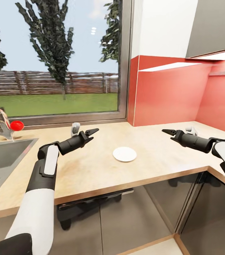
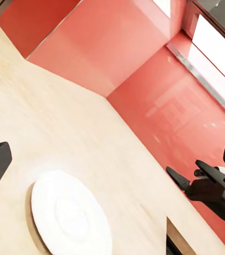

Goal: Set up a coffee station on the kitchen countertop: keep the coffee maker on the countertop, move the bottle of coffee from the kitchen shelf to the counter next to the coffee maker, place a paper coffee filter on top of the coffee maker, put the saucer next to the coffee maker with the coffee cup on the saucer, and place the electric kettle next to the coffee maker.

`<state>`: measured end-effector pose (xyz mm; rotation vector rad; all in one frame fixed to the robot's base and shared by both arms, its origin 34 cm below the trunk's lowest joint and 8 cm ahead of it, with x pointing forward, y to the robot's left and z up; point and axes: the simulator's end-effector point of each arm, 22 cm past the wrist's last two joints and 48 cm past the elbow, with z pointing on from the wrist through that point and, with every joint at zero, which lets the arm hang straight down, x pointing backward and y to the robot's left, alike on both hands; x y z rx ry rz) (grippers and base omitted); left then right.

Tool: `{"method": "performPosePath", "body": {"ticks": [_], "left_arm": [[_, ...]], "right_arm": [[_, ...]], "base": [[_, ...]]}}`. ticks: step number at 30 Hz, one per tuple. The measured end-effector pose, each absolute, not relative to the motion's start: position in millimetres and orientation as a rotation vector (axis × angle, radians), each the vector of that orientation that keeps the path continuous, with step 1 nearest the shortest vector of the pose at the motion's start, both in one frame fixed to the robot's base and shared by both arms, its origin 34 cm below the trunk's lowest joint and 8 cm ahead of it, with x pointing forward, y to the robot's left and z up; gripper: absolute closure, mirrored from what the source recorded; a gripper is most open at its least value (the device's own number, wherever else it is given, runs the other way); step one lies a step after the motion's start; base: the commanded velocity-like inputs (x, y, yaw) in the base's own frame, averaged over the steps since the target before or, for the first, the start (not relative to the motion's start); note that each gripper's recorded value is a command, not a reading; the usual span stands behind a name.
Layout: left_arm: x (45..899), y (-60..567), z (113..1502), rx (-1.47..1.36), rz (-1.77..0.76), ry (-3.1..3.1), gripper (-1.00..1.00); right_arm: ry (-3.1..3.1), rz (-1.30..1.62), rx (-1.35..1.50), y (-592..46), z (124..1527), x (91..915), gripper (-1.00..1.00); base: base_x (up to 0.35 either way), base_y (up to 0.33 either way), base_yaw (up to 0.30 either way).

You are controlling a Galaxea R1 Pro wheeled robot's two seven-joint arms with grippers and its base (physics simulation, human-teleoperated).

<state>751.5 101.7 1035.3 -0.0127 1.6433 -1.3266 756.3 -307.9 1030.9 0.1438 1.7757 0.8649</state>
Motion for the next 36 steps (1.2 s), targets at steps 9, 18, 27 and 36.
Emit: {"method": "performPosePath", "body": {"ticks": [9, 18, 27, 36], "left_arm": [[751.7, 101.8, 1034.6, -0.014, -1.326, 1.645, -1.0], [751.6, 101.8, 1035.1, -0.013, -1.326, 1.644, -1.0], [743.6, 66.3, 1030.1, 0.027, -1.38, 1.673, -1.0], [743.6, 66.2, 1030.1, 0.027, -1.38, 1.674, -1.0]], "right_arm": [[1.775, 0.886, 0.139, -296.7, 1029.5, 757.3, -1.0], [1.774, 0.887, 0.14, -296.3, 1029.6, 757.3, -1.0], [1.745, 0.929, 0.126, -288.8, 1043.2, 755.2, -1.0], [1.745, 0.929, 0.126, -288.8, 1043.2, 755.2, -1.0]], "base": [[0.002, -0.138, 0.155], [0.0, -0.009, 0.131], [0.0, 0.0, 0.0], [0.0, 0.0, 0.0]]}}
